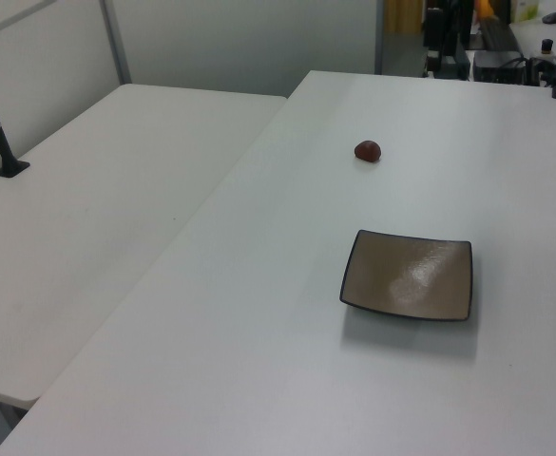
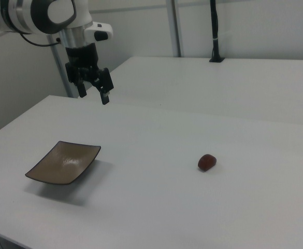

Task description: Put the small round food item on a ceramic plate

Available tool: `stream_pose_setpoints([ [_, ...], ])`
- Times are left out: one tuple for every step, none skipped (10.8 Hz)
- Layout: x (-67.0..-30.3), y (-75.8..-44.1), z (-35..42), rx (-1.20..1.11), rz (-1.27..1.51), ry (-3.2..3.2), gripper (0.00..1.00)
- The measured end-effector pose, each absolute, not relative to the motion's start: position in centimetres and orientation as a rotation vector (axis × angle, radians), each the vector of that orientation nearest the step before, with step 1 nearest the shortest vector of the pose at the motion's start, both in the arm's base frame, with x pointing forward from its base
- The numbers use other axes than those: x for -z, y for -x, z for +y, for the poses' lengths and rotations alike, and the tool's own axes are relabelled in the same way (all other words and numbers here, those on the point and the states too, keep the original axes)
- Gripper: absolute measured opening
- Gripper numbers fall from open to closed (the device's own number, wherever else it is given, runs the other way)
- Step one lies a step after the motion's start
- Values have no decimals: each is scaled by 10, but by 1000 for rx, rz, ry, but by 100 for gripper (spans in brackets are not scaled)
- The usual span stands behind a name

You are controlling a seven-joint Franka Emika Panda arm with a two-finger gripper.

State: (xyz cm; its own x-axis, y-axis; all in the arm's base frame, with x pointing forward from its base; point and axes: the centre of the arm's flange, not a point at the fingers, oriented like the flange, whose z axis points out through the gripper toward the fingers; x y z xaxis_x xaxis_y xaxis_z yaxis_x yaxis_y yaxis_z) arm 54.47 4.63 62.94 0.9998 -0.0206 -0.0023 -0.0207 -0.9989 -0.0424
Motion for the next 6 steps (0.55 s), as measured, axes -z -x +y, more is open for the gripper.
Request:
stream_pose_setpoints([
  [-628,-545,43,-4,42,3099,100],
  [-627,-546,43,-6,41,3099,100],
  [-624,-548,44,-4,40,3099,100],
  [-622,-549,44,-1,40,3099,100],
  [-620,-550,44,-3,40,3099,100],
  [-620,-550,44,-4,40,3099,100],
])
